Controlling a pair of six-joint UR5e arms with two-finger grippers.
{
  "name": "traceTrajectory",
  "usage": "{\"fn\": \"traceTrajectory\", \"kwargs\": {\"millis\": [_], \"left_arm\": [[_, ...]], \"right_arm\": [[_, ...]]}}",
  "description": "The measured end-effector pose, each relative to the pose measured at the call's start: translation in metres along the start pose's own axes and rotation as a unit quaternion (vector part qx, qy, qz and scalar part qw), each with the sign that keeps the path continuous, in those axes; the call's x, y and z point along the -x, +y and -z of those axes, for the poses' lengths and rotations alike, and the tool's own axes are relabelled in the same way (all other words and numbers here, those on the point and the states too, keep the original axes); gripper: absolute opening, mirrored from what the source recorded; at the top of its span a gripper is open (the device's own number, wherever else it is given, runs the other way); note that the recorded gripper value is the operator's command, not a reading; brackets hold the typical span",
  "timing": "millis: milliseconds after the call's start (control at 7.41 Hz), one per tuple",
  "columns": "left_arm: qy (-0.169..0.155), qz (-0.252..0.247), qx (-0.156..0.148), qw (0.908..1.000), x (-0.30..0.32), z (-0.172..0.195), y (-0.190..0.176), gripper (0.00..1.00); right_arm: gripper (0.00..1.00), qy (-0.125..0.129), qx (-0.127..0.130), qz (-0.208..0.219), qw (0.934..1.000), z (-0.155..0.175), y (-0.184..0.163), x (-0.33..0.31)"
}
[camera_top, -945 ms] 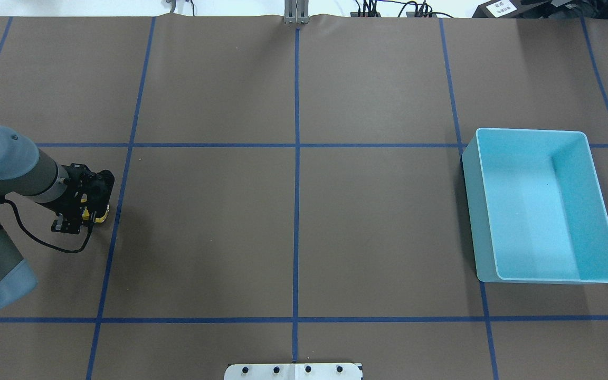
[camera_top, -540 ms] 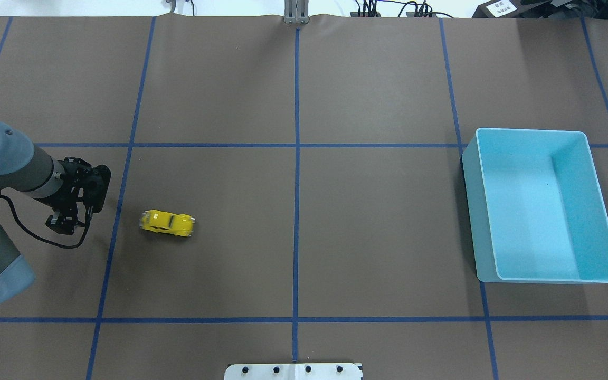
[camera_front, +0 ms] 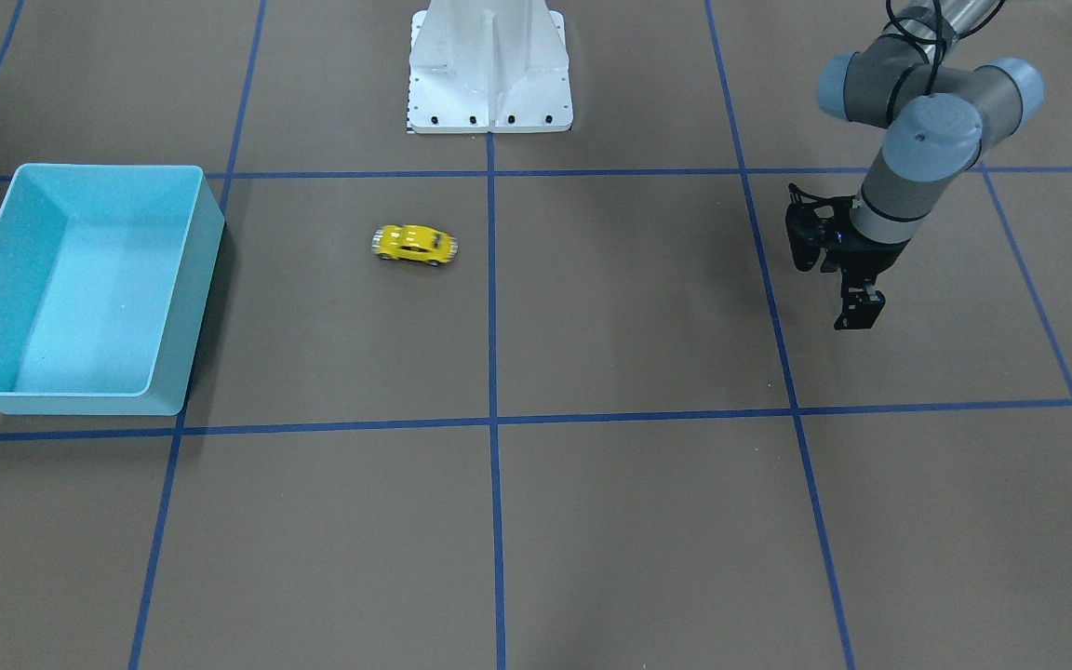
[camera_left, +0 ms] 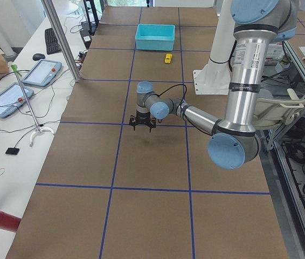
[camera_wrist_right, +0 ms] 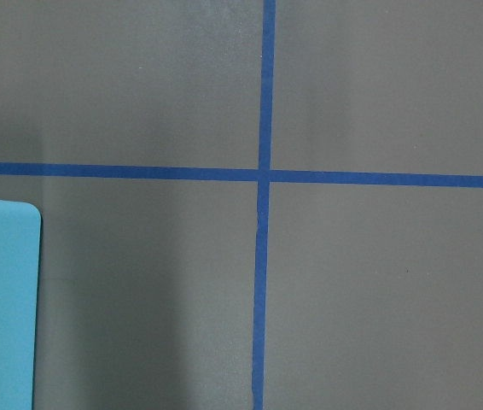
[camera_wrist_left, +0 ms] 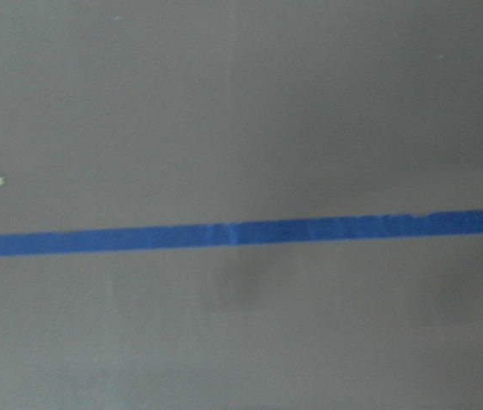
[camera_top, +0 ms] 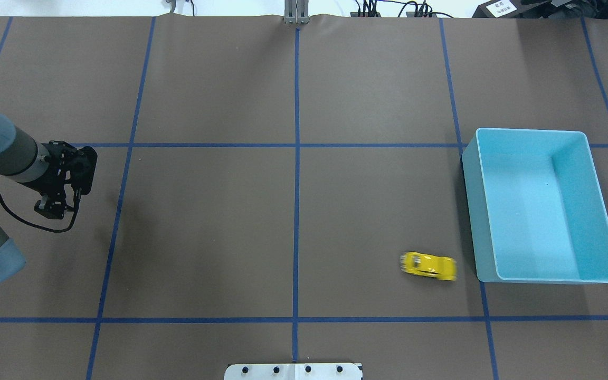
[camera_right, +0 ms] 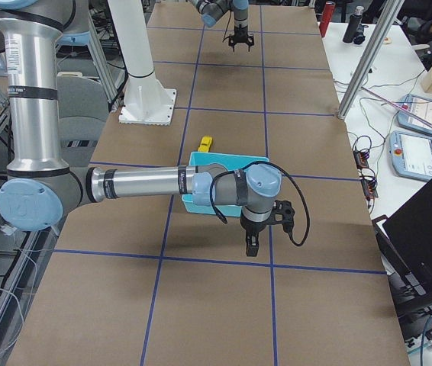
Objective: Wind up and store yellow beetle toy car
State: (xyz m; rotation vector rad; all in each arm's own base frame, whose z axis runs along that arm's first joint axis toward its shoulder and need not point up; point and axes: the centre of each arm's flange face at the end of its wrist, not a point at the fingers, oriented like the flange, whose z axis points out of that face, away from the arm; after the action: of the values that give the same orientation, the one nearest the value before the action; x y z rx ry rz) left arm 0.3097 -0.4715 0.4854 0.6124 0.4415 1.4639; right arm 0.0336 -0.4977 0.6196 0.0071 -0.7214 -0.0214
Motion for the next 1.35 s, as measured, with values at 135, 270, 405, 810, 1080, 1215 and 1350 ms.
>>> {"fn": "traceTrajectory", "kwargs": {"millis": [135,270,405,810,1080,1215,1350], "left_arm": [[-0.007,0.021,0.004,0.9997,0.01,0.008,0.014,1.0],[-0.007,0.057,0.006,0.9983,0.018,0.014,0.027,1.0],[-0.005,0.102,0.006,0.9947,0.024,0.019,0.038,1.0],[-0.006,0.323,0.003,0.9464,0.053,0.055,0.091,1.0],[0.003,0.494,-0.013,0.8696,0.072,0.091,0.144,1.0],[0.011,0.552,-0.022,0.8336,0.074,0.104,0.175,0.99],[0.023,0.592,-0.03,0.8051,0.072,0.113,0.207,0.99]], "right_arm": [[0.99,0.0,-0.001,0.001,1.0,0.001,-0.002,0.001],[0.99,0.001,-0.001,0.001,1.0,0.002,-0.003,0.002],[0.99,0.003,-0.002,0.001,1.0,0.002,-0.003,0.002],[0.99,0.002,-0.009,0.007,0.9999,0.02,-0.036,0.032],[0.99,0.001,0.0,0.001,1.0,0.054,-0.075,0.093],[0.99,-0.001,0.008,0.016,0.9998,0.07,-0.086,0.14],[0.99,-0.004,0.011,0.04,0.9991,0.084,-0.084,0.192]]}}
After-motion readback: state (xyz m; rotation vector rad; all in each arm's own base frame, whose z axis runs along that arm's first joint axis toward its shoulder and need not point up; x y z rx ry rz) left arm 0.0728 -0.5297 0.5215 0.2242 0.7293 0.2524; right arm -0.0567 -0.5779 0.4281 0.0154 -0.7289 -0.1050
